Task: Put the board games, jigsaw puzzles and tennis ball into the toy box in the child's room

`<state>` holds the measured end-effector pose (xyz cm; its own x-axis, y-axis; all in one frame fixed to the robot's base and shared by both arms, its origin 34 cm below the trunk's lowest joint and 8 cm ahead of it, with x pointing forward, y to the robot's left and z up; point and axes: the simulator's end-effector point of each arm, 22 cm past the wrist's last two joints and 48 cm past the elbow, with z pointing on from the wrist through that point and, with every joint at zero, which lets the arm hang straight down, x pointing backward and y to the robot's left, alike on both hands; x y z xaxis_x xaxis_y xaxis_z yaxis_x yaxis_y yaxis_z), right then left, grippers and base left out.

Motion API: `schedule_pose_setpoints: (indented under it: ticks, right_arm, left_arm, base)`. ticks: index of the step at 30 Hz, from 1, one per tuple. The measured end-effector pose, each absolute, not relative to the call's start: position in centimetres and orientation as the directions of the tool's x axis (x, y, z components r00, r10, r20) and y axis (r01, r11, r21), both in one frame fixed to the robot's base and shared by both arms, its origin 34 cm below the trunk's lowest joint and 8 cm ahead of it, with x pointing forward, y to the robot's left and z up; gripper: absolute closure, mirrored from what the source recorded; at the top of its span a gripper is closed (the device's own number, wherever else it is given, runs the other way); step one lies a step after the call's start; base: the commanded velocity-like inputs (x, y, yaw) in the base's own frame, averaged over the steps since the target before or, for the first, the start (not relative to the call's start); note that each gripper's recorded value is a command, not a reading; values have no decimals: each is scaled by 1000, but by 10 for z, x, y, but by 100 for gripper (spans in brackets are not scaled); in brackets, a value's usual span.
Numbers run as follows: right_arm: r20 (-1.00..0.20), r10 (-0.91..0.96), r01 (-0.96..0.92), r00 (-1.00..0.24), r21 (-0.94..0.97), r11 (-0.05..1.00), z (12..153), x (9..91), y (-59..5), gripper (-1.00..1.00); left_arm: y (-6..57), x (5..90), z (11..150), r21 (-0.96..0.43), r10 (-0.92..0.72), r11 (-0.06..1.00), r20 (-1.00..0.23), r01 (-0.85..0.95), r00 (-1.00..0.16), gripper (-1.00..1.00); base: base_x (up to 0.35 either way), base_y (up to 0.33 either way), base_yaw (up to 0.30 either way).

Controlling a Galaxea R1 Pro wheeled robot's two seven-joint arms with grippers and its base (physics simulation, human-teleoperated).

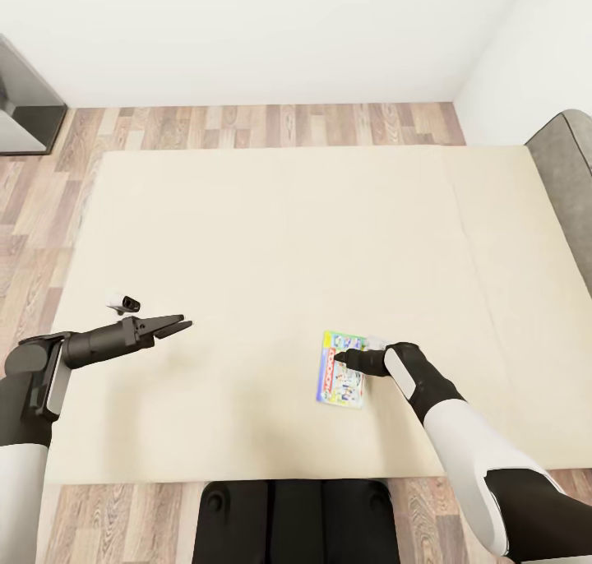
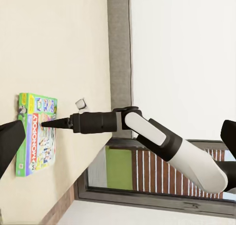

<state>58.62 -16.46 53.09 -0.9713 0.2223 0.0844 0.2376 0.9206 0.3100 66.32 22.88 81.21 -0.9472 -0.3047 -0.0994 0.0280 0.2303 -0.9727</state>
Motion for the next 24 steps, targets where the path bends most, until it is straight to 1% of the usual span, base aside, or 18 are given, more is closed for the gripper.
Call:
schedule_pose_setpoints:
  ticks: [4, 16, 24]
  right_arm:
    - [84, 223, 238, -971, 310, 920, 531, 586, -165, -100]
    - [84, 223, 238, -971, 309, 921, 531, 586, -165, -100]
    - [84, 223, 238, -971, 309, 921, 531, 586, -166, -100]
  left_arm:
    - [229, 663, 812, -973, -305, 231, -100, 28, -947, -100]
    - [229, 663, 812, -973, -305, 230, -99, 28, -947, -100]
    - [229, 663, 812, -973, -305, 231, -100, 28, -947, -100]
  base:
    - [0, 196, 0]
    - [0, 113, 0]
    - [0, 36, 0]
